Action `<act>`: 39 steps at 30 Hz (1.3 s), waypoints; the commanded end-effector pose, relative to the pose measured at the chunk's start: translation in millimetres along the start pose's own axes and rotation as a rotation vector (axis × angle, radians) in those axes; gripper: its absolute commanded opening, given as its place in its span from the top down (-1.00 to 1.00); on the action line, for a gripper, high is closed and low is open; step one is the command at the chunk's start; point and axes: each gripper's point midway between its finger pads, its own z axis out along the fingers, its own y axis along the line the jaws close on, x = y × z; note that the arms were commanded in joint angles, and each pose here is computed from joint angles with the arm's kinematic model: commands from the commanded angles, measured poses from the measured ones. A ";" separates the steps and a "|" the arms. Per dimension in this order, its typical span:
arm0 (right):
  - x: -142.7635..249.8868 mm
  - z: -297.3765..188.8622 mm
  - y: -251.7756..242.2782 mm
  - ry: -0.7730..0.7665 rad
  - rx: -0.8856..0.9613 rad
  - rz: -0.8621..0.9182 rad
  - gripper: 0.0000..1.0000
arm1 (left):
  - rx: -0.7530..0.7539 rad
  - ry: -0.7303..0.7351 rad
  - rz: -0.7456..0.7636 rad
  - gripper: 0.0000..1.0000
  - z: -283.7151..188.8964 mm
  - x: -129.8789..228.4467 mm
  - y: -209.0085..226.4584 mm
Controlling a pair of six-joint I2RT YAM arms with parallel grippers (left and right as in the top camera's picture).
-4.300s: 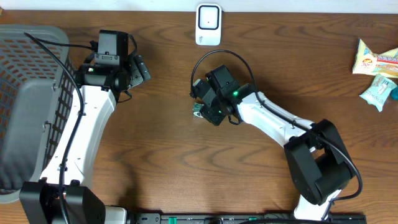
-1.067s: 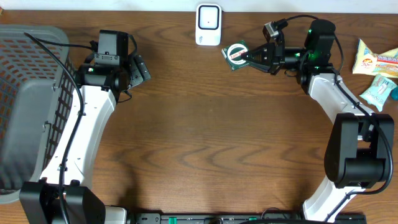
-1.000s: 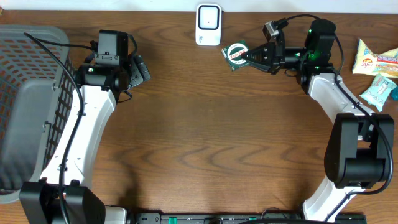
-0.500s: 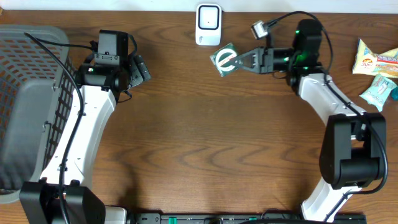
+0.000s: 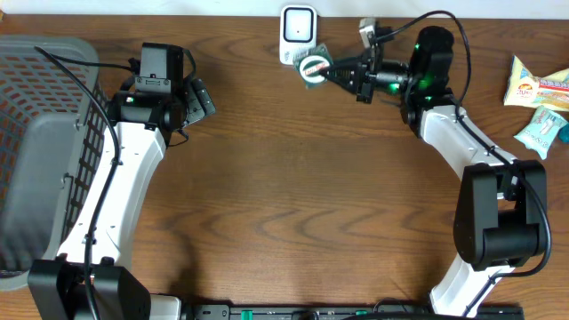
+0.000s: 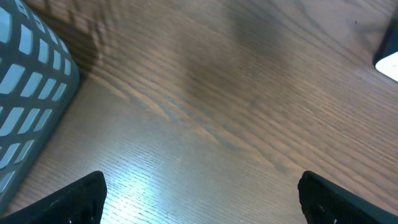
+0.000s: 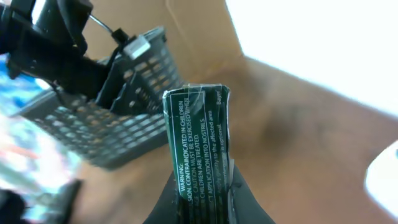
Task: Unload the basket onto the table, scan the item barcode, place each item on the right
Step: 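Hold the tin against the scanner face with the right gripper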
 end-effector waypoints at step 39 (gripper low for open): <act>-93.3 -14.2 75.6 -0.302 -0.081 -0.842 0.98 | -0.017 -0.002 -0.004 -0.95 0.8 0.1 4.5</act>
